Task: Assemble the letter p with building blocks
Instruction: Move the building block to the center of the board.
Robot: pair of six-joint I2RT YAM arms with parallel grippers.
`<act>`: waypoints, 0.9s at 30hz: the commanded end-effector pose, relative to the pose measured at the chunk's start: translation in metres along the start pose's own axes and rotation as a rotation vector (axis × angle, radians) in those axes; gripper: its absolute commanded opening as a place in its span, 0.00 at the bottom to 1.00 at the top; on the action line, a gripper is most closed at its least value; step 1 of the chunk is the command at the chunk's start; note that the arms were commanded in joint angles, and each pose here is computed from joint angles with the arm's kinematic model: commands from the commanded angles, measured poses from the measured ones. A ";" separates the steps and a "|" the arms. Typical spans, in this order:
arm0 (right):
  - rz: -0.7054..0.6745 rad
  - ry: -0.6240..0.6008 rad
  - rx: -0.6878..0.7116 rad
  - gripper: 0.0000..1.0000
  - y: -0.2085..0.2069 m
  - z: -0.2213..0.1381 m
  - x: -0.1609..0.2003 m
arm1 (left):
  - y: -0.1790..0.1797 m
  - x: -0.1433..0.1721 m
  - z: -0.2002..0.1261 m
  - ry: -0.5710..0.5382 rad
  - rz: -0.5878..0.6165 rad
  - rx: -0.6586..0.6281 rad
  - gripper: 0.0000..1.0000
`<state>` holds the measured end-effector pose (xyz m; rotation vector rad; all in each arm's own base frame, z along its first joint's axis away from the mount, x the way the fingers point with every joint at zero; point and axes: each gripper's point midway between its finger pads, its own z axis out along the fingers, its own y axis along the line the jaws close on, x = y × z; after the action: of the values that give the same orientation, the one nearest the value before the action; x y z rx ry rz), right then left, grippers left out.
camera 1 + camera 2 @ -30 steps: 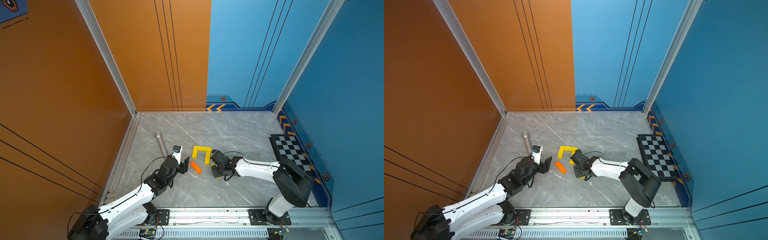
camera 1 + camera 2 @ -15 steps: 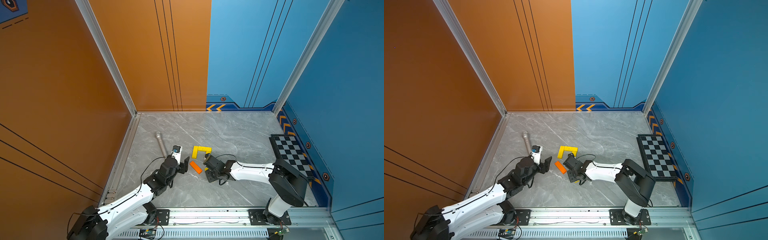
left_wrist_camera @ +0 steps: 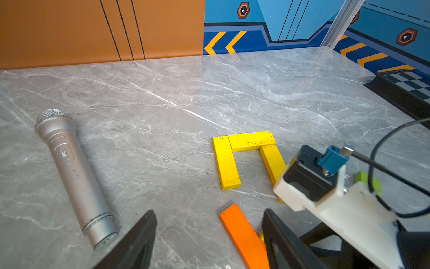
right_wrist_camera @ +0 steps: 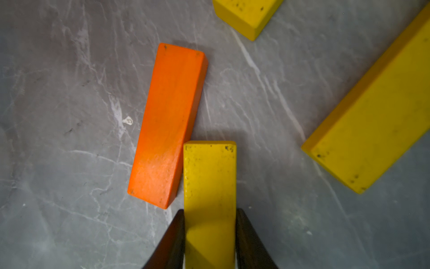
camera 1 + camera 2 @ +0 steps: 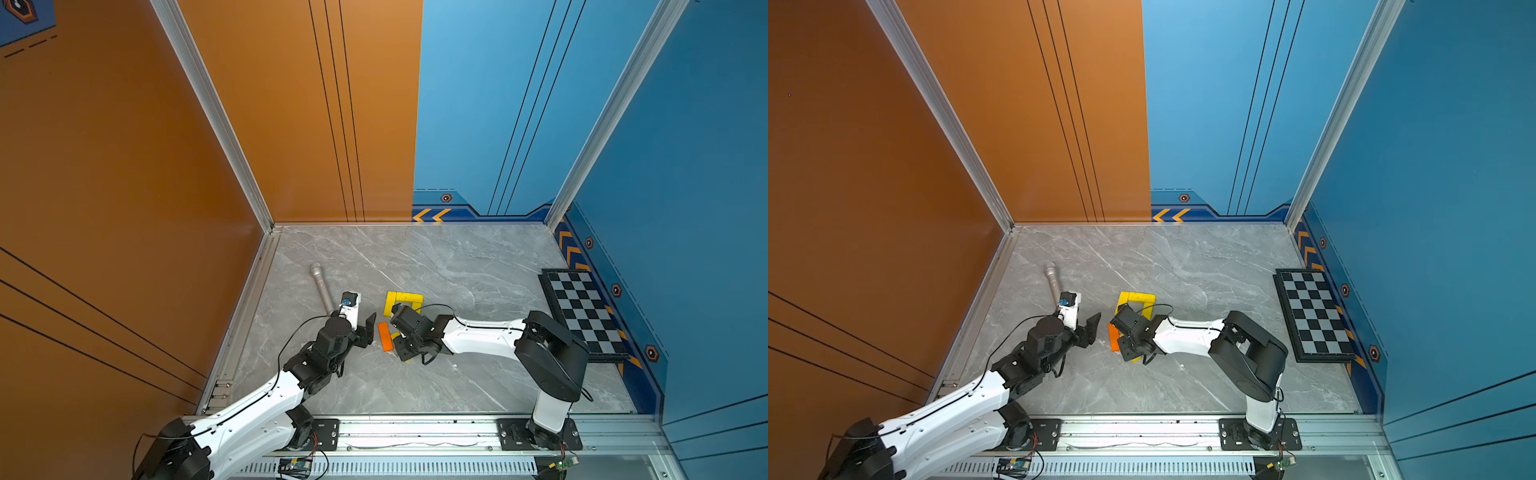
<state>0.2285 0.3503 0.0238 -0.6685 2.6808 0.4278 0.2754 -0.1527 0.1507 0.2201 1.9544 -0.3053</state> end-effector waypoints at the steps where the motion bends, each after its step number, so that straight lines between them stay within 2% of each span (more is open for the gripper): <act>1: -0.024 0.157 0.031 0.35 -0.014 0.023 0.038 | 0.011 0.003 -0.003 0.002 -0.010 -0.042 0.73; 13: -0.049 0.180 -0.004 0.35 -0.013 0.040 0.023 | 0.033 -0.001 -0.015 -0.036 -0.030 -0.141 0.74; 23: -0.193 0.222 0.093 0.36 -0.036 0.043 0.010 | 0.036 -0.001 -0.016 -0.036 -0.032 -0.149 0.74; 27: -0.249 0.265 0.138 0.36 -0.048 0.050 0.016 | 0.036 -0.001 -0.016 -0.035 -0.030 -0.150 0.74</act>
<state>0.2704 0.3829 0.0230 -0.9331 2.6031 0.4129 0.2731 -0.1207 0.1608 0.1081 1.9214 -0.2069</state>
